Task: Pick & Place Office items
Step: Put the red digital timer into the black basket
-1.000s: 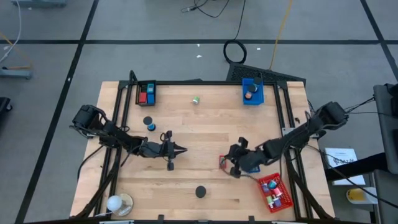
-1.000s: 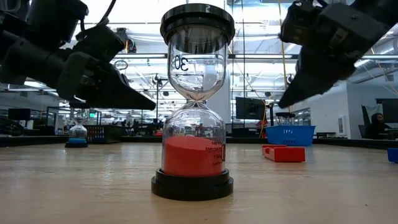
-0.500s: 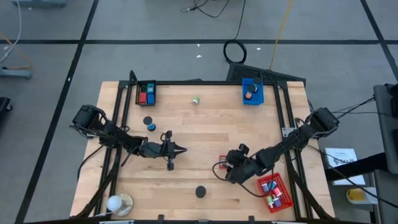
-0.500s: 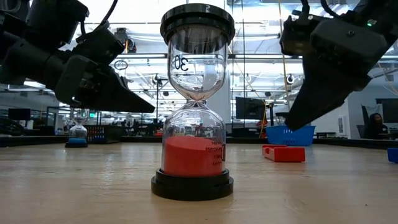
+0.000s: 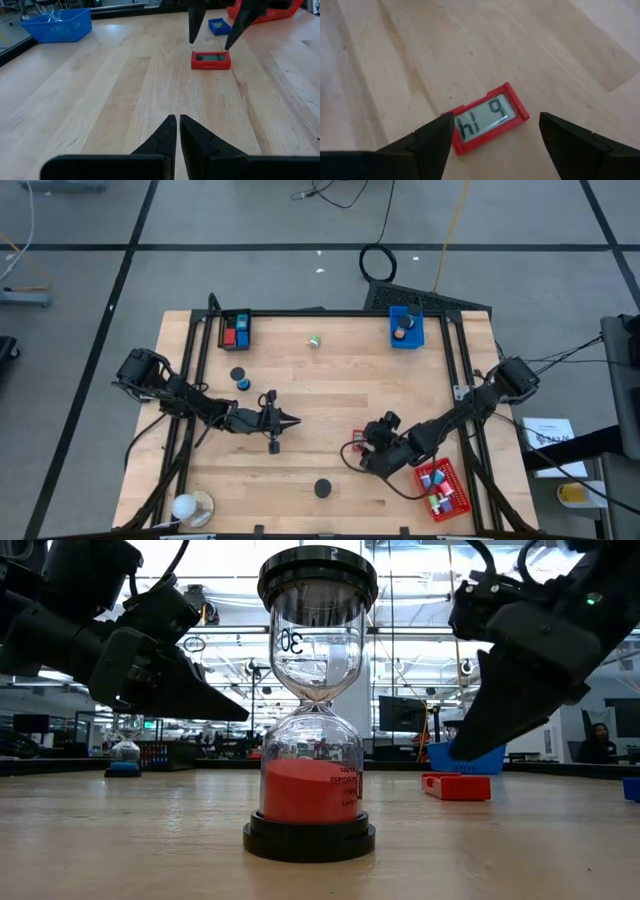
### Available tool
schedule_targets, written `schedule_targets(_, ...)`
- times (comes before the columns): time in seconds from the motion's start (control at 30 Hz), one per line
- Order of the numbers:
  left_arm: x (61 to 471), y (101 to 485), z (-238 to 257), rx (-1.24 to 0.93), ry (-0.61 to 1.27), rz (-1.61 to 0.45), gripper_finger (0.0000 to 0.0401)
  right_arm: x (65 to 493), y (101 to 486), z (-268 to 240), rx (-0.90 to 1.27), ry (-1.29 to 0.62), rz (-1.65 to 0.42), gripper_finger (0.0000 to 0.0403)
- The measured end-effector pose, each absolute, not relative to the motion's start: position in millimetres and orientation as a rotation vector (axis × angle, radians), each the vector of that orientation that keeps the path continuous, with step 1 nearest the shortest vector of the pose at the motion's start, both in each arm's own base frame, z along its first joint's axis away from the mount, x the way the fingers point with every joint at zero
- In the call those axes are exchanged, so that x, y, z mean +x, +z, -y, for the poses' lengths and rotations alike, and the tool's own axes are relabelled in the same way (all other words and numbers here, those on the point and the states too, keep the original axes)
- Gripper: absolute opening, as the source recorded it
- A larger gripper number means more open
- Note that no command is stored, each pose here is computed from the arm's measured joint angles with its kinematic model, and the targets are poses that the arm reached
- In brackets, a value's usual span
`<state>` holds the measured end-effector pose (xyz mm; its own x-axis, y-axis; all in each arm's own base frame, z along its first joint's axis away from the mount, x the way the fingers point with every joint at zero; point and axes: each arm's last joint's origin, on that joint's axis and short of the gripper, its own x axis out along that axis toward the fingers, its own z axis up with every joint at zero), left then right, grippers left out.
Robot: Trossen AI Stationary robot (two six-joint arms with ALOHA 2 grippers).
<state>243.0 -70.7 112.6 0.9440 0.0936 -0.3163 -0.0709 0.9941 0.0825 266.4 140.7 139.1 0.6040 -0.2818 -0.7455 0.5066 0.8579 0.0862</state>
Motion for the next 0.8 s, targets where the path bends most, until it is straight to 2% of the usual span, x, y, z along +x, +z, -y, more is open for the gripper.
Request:
schedule_targets(0.47, 243, 112, 71, 0.064, 0.085, -0.326, 0.0031, 276, 119, -144, 0.319, -0.505, -0.760, 0.0289)
schedule_targets(0.8, 243, 112, 71, 0.065, 0.085, -0.327, 0.0031, 282, 118, -127, 0.231, -0.525, -0.794, 0.0289)
